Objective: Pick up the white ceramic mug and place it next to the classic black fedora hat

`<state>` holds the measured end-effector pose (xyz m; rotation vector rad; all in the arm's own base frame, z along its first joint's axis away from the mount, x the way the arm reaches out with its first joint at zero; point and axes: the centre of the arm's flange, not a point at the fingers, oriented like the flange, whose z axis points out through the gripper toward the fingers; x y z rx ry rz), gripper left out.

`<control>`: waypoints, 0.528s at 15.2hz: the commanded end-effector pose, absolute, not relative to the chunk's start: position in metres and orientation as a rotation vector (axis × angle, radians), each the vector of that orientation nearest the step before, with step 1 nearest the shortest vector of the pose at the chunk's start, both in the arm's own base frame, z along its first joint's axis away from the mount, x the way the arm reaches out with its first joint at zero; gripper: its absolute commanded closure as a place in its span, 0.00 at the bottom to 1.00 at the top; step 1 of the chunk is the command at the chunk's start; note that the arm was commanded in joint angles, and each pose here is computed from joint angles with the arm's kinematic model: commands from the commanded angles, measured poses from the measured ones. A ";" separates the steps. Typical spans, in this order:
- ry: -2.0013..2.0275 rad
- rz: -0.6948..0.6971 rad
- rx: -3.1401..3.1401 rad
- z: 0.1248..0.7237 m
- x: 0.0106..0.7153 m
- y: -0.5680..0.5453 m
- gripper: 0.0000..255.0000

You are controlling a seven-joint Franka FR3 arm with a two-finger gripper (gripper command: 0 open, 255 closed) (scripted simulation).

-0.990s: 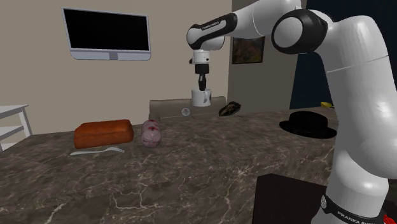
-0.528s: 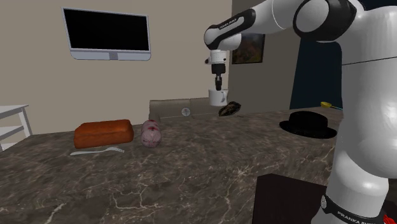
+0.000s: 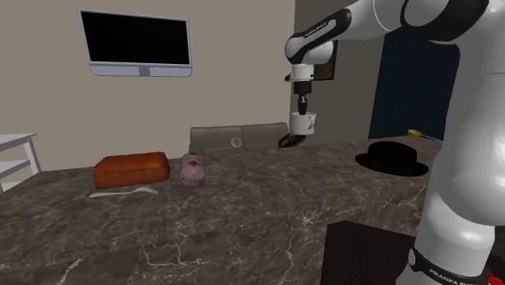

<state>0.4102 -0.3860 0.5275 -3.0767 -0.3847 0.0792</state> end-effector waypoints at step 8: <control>-0.387 0.079 -3.077 0.527 0.307 -0.444 1.00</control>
